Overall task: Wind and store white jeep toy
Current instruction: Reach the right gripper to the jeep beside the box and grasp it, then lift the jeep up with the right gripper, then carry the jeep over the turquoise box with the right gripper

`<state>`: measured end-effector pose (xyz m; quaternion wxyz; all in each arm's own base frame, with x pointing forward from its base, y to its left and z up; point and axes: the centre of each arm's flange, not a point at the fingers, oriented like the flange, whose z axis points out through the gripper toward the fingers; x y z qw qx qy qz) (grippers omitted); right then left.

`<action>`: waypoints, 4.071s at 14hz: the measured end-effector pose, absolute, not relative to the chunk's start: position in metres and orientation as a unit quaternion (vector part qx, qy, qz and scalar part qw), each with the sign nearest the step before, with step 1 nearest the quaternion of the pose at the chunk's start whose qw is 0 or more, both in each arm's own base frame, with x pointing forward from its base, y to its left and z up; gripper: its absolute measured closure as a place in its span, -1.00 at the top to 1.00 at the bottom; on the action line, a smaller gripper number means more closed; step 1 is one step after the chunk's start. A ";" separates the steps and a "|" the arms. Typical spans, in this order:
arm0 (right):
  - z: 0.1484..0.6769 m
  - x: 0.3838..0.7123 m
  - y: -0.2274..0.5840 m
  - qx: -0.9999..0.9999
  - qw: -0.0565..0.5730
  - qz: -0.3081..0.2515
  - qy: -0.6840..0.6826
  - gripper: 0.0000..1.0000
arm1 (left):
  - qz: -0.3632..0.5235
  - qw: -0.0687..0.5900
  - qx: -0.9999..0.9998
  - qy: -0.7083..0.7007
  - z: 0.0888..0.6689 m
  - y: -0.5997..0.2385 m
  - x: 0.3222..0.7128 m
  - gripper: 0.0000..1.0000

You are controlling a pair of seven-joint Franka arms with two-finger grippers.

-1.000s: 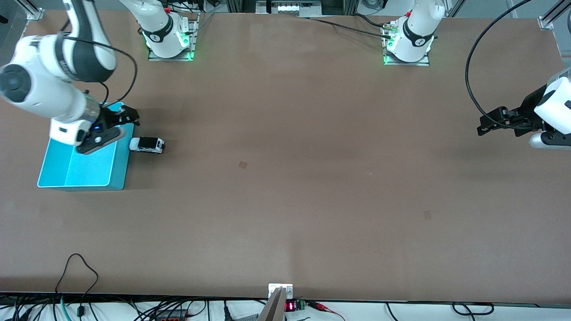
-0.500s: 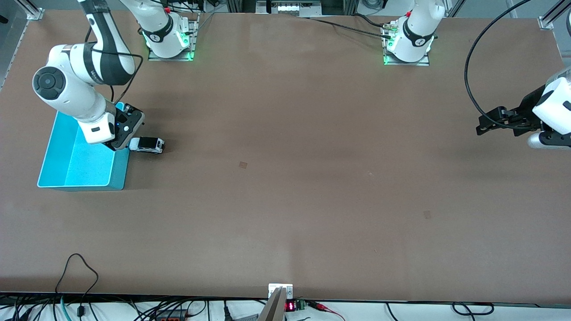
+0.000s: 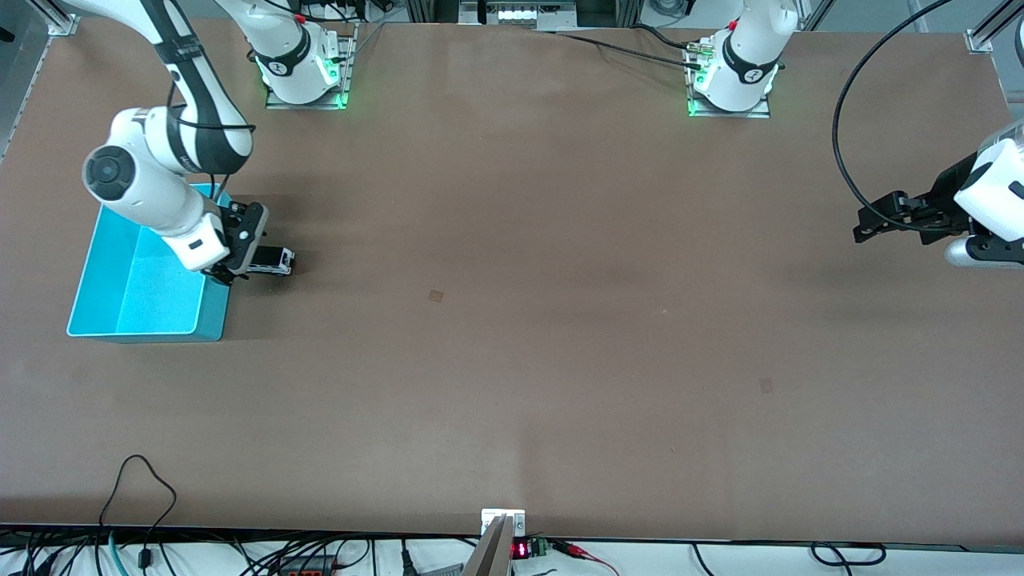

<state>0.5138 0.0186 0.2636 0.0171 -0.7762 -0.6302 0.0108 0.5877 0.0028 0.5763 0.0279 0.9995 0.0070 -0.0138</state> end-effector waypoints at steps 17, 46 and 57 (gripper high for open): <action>0.200 0.500 0.019 -0.742 0.014 0.007 -0.670 1.00 | -0.024 0.031 0.999 0.029 0.576 0.004 0.585 1.00; 0.387 0.584 -0.031 -0.960 -0.060 0.005 -0.272 0.07 | -0.028 0.031 0.999 0.030 0.576 0.010 0.583 1.00; 0.322 0.566 -0.115 -0.996 -0.044 0.070 -0.038 0.02 | -0.024 0.031 0.999 0.030 0.577 0.010 0.584 1.00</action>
